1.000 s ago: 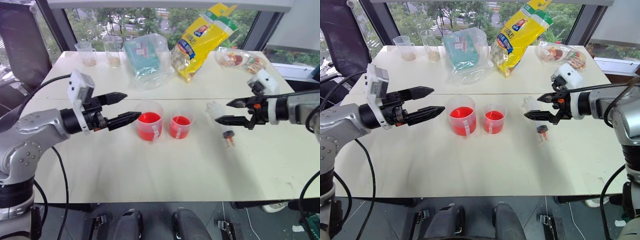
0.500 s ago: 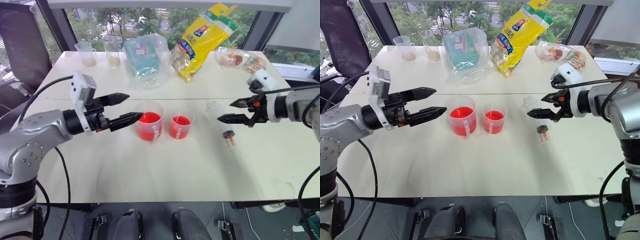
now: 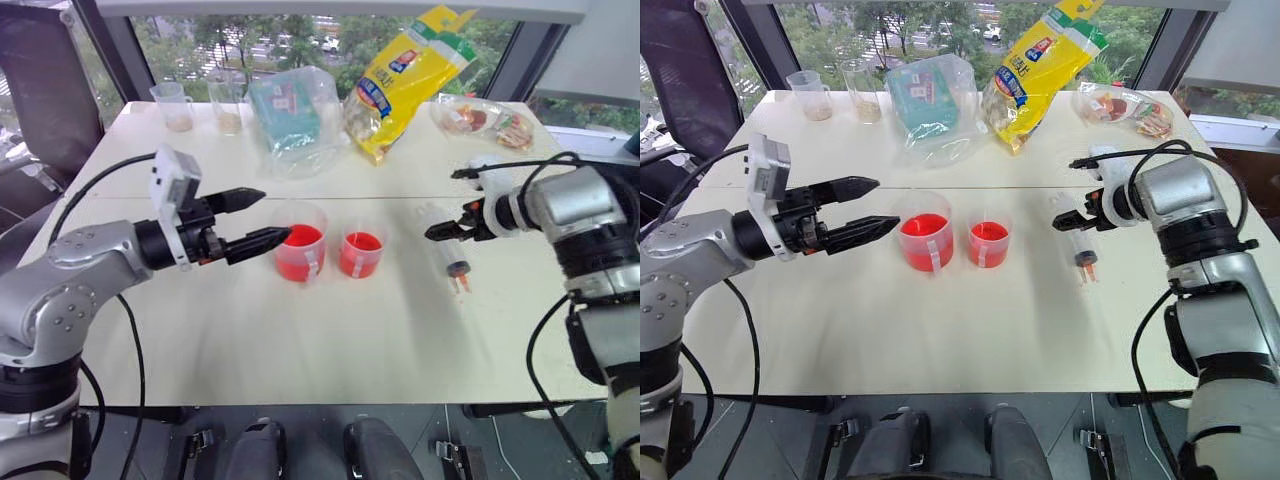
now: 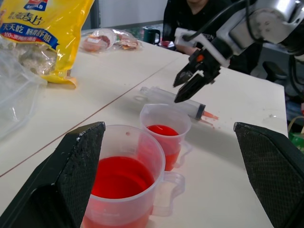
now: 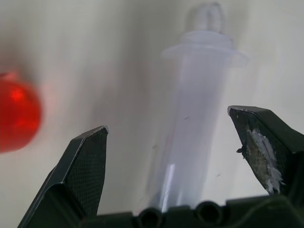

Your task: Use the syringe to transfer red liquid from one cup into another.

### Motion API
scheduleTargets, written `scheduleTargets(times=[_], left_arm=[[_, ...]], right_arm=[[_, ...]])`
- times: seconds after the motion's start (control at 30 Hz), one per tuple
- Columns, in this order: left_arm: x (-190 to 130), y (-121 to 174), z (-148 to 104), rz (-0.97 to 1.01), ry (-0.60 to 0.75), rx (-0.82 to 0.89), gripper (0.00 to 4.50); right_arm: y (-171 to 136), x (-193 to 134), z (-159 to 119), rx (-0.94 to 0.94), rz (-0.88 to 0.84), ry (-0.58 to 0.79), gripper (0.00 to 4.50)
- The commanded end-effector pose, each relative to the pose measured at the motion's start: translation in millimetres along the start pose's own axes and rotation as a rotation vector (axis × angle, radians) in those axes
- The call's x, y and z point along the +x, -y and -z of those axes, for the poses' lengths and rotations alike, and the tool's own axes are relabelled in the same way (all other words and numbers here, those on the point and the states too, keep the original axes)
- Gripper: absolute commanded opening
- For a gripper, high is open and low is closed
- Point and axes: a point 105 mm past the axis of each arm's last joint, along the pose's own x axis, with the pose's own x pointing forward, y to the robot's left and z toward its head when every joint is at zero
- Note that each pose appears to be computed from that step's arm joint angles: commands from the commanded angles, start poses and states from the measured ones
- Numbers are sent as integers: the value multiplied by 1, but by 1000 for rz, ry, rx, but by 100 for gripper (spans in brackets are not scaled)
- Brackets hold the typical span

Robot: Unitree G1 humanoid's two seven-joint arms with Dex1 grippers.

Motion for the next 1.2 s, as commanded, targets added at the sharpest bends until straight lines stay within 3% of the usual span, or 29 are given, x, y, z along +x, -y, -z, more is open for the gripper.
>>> scheduleTargets(times=[0.03, 0.37, 0.47, 0.6, 0.63, 0.8, 0.93, 1.03, 1.2], left_arm=[[0, 4, -9, 0, 40, 46, 450], [-2, 7, -7, -26, 49, 50, 450], [-2, 7, -6, -34, 49, 49, 450], [-5, 7, -5, -40, 49, 50, 450], [-6, 6, -5, -42, 47, 55, 450], [-8, 2, -9, -44, 43, 73, 450], [-9, -5, -13, -47, 38, 91, 450], [-12, -13, -22, -49, 43, 99, 450], [-18, -28, -42, -52, 61, 117, 450]], right_arm=[[5, 4, -10, -2, 29, 14, 442], [-2, 28, -10, -19, 17, -45, 442], [-2, 31, -9, -27, 18, -54, 362], [-5, 32, -11, -35, 11, -61, 163], [-6, 32, -12, -37, 11, -61, 137], [-1, 22, -22, -16, 28, -21, 136], [-8, -7, -58, -46, -13, 166, 136], [-40, -44, -102, -146, -114, 510, 136], [-114, -104, -137, -208, -360, 1008, 136]])
